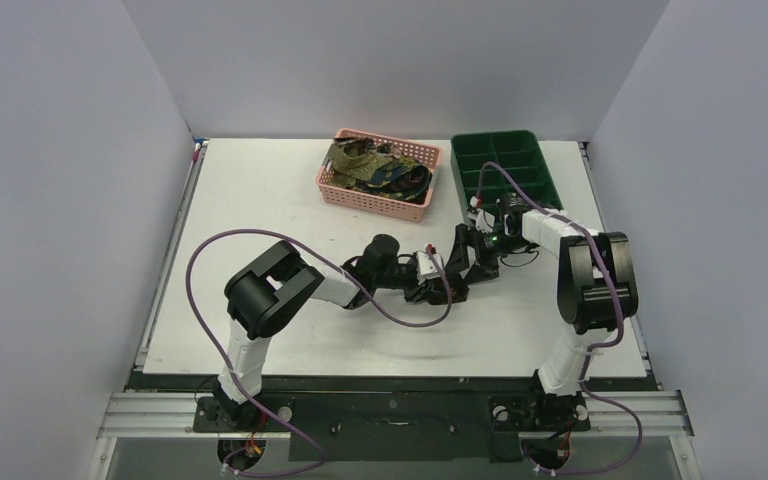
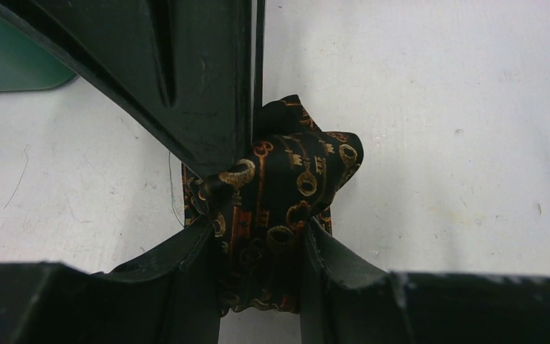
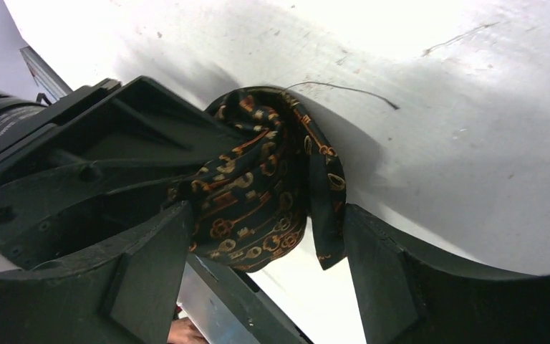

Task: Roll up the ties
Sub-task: Roll the tie at the center of the board.

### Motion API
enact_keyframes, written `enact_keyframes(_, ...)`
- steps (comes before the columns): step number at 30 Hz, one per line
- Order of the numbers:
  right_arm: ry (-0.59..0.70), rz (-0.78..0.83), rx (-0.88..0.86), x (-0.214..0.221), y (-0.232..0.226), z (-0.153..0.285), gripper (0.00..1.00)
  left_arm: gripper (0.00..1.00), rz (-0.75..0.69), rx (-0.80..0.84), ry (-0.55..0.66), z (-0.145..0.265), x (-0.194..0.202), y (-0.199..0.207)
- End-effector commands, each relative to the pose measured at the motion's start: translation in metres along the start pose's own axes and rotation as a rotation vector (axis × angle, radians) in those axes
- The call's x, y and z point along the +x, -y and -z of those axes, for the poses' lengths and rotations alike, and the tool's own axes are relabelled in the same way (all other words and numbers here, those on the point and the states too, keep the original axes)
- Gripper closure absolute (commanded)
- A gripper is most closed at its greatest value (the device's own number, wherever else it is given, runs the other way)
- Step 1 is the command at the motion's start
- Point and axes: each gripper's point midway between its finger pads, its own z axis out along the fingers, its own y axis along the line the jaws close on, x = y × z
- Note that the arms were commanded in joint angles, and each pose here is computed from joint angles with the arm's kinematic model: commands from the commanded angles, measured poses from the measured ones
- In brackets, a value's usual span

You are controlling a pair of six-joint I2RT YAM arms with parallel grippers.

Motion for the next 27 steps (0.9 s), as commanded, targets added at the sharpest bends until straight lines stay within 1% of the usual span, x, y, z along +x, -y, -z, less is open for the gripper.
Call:
enact_keyframes(1, 0.006, 0.040, -0.078, 0.010, -0.036, 0.017, 0.27, 0.89, 0.159, 0.024, -0.230, 0.018, 0.077, 0.022)
enact_keyframes(10, -0.008, 0.077, -0.073, 0.011, -0.043, 0.014, 0.26, 0.89, 0.148, 0.033, -0.236, 0.020, 0.079, 0.024)
enact_keyframes(16, -0.032, 0.101, 0.033, 0.013, -0.030, 0.003, 0.26, 0.89, 0.147, 0.031, -0.233, 0.021, 0.079, 0.024)
enact_keyframes(20, -0.025, 0.105, 0.220, 0.011, 0.001, 0.004, 0.26, 0.89, 0.147, 0.031, -0.229, 0.021, 0.078, 0.025)
enact_keyframes(22, -0.033, 0.099, 0.271, 0.015, 0.012, 0.006, 0.26, 0.89, 0.146, 0.033, -0.227, 0.021, 0.078, 0.025)
enact_keyframes(24, -0.052, 0.089, 0.278, 0.022, 0.016, 0.004, 0.25, 0.89, 0.143, 0.035, -0.224, 0.021, 0.077, 0.025)
enact_keyframes(27, -0.070, 0.072, 0.241, 0.025, 0.014, -0.001, 0.24, 0.89, 0.139, 0.038, -0.221, 0.021, 0.076, 0.025)
